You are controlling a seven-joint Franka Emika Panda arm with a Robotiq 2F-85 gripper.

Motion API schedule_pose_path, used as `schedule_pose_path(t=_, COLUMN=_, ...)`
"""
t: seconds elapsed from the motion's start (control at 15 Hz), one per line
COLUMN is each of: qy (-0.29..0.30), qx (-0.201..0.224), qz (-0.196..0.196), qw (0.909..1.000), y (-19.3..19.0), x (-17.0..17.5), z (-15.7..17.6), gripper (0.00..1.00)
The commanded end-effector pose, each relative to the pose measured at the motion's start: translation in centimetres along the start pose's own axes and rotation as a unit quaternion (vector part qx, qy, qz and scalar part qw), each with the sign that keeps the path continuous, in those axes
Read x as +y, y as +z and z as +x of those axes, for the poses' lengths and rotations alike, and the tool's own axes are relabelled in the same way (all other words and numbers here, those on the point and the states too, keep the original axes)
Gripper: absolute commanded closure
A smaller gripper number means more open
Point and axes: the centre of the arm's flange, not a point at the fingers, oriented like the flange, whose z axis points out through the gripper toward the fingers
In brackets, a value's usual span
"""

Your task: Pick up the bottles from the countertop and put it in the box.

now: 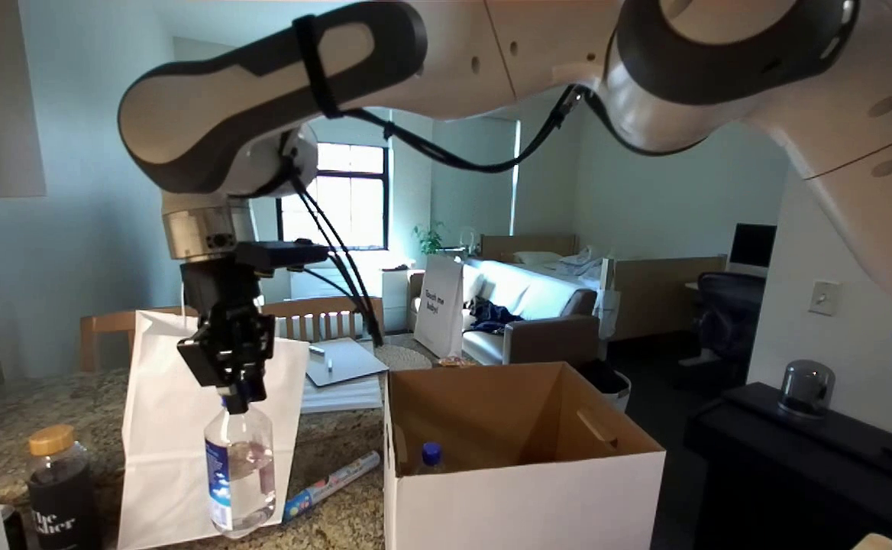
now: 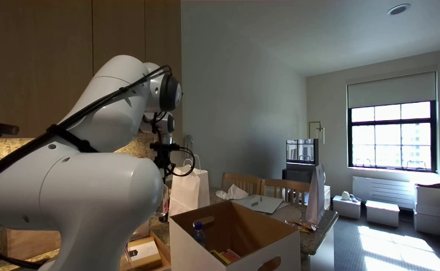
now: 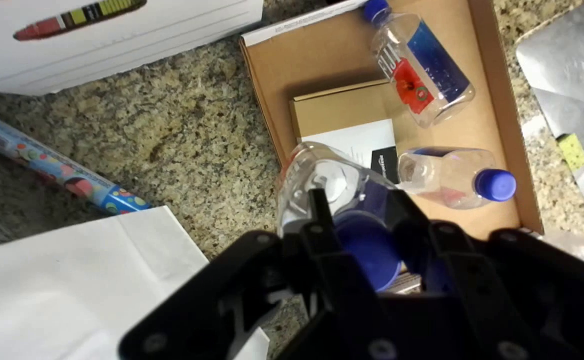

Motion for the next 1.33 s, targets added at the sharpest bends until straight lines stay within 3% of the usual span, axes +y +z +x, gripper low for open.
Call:
schedule_pose_path(t=0.0, qy=0.087, qx=0.031, qz=0.021, qw=0.9955, y=-2.1, x=1.1, z=-8.4, gripper=0.89)
schedule_pose_path(t=0.33, qy=0.184, qx=0.068, qz=0.070, qw=0.9781, y=-3.4, x=5.4, z=-14.7, gripper=0.89)
schedule_pose_path(t=0.73, qy=0.313, qx=0.113, qz=0.079, qw=0.9396, y=-4.9, x=9.5, z=-23.9, gripper=0.89)
schedule_pose_path(t=1.0, qy=0.366, qx=0.119, qz=0.076, qw=0.9199, y=-5.3, x=10.5, z=-29.7, gripper=0.89)
schedule_pose_path(t=1.27, qy=0.400, qx=0.100, qz=0.064, qw=0.9087, y=-3.2, x=11.0, z=-30.8, gripper=0.89)
